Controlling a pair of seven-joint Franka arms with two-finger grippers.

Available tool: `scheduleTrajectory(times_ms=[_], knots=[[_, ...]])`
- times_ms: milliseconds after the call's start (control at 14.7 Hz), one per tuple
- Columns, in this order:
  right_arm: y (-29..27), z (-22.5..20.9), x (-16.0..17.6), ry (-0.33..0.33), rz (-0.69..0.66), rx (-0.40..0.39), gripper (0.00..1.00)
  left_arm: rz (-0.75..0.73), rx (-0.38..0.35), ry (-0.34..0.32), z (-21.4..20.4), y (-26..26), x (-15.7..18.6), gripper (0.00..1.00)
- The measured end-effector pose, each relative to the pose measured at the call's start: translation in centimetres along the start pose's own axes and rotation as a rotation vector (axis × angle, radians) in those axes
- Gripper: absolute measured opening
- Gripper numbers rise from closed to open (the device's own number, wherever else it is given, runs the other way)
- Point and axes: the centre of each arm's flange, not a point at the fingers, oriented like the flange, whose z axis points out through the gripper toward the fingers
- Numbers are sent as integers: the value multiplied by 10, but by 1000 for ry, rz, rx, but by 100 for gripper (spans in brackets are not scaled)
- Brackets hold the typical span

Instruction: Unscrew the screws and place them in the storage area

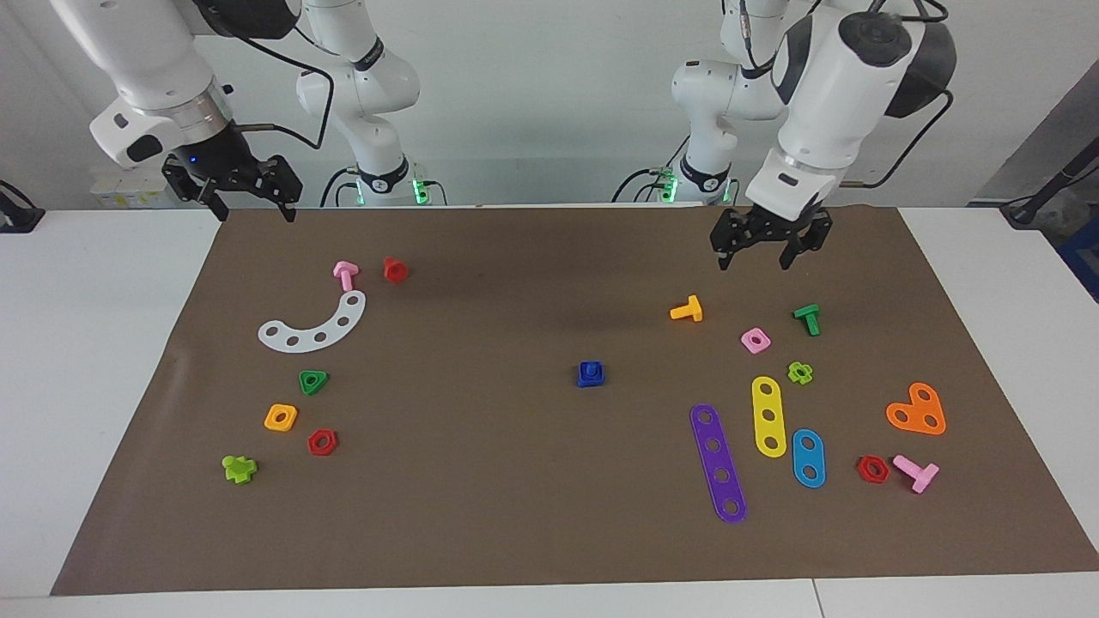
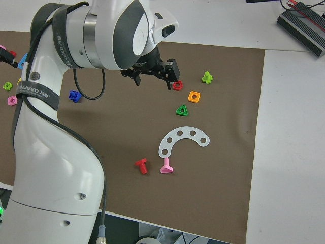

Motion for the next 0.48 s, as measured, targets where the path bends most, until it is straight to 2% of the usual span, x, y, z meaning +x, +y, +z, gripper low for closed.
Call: scheduleTrajectory(times_ms=[204,476], knots=[[0,0,0,0,0,0,100,-18,-44,19,44,35,9,100],[0,0,0,0,0,0,100,-4,-54,48,115,78,13,99]])
